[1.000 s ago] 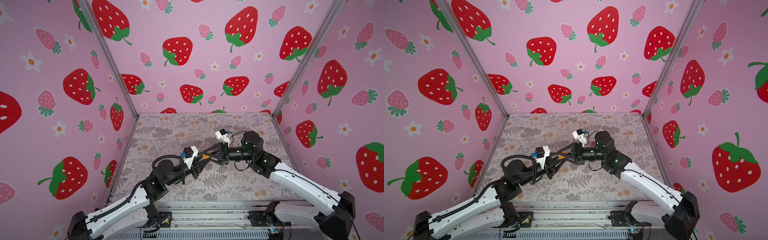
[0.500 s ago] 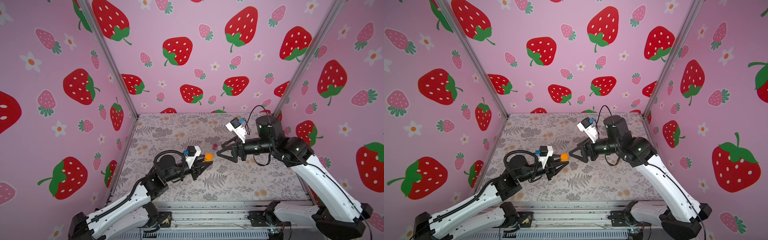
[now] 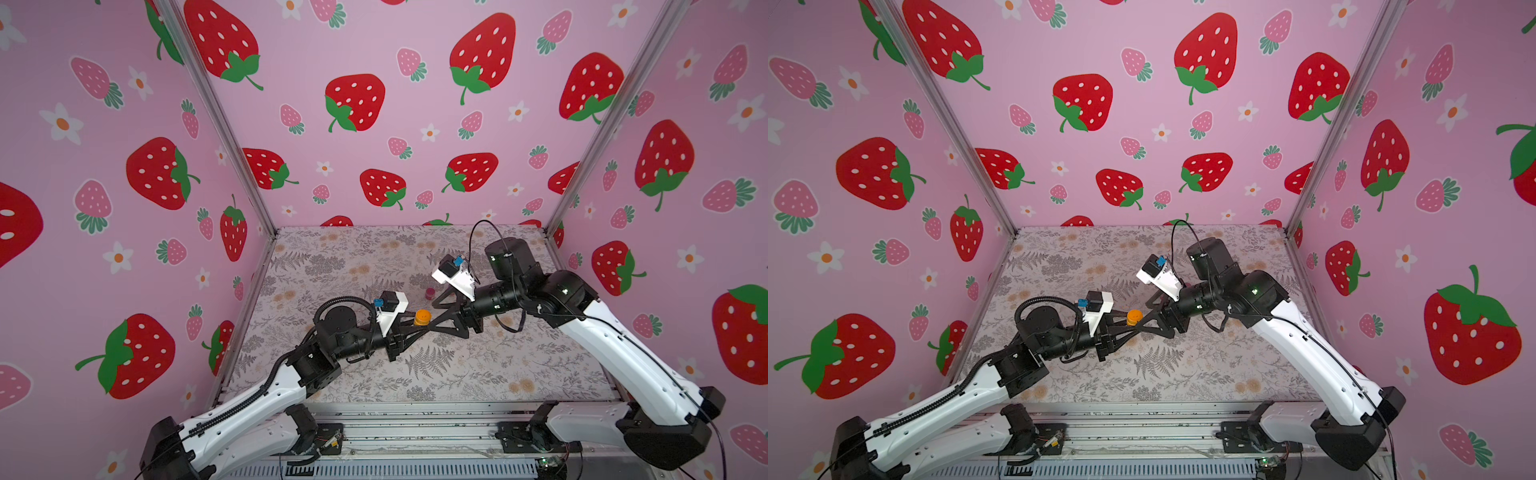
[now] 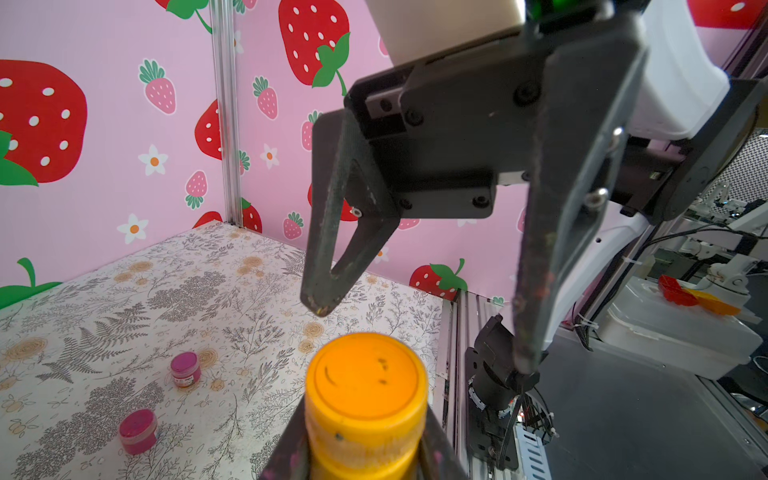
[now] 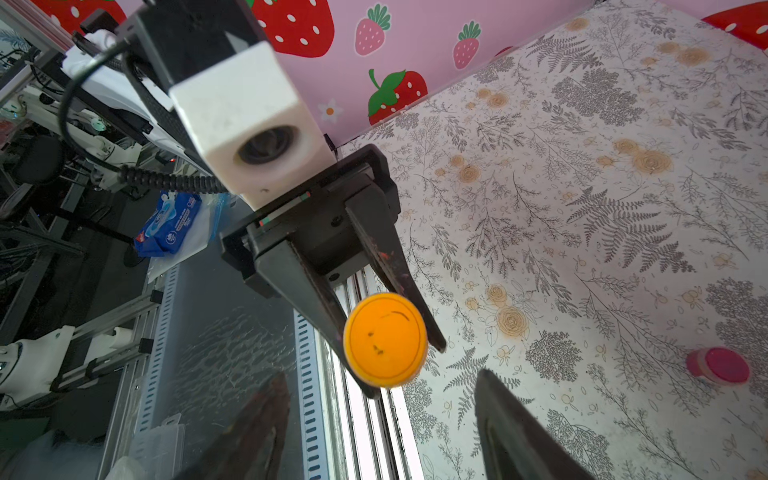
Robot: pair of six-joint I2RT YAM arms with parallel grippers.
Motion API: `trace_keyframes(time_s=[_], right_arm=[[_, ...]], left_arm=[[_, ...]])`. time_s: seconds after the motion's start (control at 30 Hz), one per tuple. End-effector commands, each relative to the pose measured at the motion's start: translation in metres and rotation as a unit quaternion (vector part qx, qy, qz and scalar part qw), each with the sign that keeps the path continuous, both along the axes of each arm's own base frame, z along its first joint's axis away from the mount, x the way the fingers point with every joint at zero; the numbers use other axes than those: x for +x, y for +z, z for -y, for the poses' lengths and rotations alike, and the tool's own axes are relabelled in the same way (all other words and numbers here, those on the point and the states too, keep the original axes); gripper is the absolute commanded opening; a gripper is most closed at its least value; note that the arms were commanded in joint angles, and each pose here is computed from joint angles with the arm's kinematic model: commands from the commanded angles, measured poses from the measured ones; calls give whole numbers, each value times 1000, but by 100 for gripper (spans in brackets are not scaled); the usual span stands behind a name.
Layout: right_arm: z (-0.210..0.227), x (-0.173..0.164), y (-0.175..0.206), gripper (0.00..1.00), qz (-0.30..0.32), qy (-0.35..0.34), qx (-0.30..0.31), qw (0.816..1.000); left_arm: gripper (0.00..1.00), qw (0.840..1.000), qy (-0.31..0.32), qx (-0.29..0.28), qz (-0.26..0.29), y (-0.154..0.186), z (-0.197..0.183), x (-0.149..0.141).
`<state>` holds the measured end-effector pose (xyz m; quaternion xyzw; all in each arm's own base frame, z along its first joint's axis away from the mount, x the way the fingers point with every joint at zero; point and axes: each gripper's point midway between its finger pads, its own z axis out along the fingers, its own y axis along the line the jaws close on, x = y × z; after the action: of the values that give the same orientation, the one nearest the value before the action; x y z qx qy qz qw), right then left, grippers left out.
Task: Close the paint jar lid
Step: Screw the lid onto the paint jar.
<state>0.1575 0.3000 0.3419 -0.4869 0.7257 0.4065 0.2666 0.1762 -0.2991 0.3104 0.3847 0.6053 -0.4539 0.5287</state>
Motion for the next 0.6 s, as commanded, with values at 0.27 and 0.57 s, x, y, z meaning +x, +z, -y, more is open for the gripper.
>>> trace_keyframes(time_s=[0.27,0.57], right_arm=[[-16,0,-4,58,7,20,7,1000],[-21,1,-8,43,7,17,3,1000]], left_arm=[[0,999,-12,-31,27,31,0,-4],[0,999,-10,-31,28,31,0,-3]])
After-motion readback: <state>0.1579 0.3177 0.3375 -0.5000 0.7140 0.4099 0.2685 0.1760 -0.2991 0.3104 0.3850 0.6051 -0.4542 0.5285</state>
